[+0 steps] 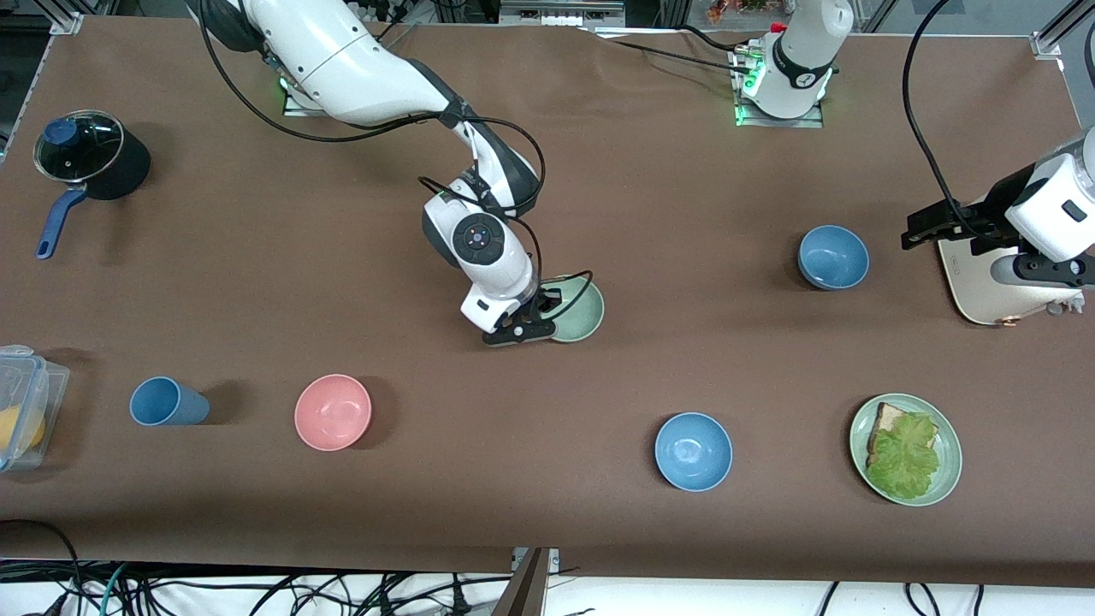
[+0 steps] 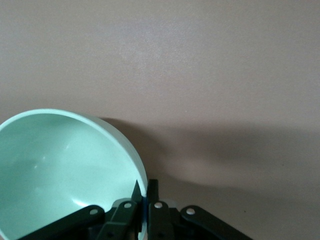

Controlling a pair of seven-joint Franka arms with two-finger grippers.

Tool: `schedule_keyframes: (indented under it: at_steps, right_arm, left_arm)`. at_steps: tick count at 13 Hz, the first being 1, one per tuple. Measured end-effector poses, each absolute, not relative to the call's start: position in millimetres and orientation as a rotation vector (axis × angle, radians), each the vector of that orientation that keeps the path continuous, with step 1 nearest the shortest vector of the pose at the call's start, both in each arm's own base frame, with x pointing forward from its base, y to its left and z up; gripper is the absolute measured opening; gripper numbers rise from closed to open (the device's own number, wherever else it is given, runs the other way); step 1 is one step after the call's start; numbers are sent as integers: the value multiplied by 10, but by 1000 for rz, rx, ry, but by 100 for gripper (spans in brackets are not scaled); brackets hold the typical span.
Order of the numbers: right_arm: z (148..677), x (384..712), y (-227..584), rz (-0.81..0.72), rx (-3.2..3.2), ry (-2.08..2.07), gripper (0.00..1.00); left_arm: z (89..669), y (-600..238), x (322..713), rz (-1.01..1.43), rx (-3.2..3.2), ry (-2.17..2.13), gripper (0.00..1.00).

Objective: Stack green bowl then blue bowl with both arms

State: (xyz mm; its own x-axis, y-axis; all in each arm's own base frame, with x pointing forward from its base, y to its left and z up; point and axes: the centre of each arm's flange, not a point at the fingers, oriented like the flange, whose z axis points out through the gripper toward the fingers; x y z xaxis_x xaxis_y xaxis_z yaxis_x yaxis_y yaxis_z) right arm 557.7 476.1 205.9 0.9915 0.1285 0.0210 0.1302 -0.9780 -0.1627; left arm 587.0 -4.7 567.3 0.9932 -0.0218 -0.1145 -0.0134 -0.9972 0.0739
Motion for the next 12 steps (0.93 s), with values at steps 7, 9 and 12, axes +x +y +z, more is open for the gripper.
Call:
schedule_keyframes:
  at_steps: [7, 9, 12]
  right_arm:
    - [2084, 5654, 4741, -47, -2982, -180, 63]
    - [2416, 5859, 4560, -83, -3015, -148, 83]
    - [3352, 6198, 4008, -156, -3076, -39, 100]
  left_arm:
    - [5673, -43, 5870, -177, 3063, -26, 100]
    - [5673, -43, 5870, -177, 3063, -26, 100]
    - [5673, -41, 5870, -177, 3063, -26, 100]
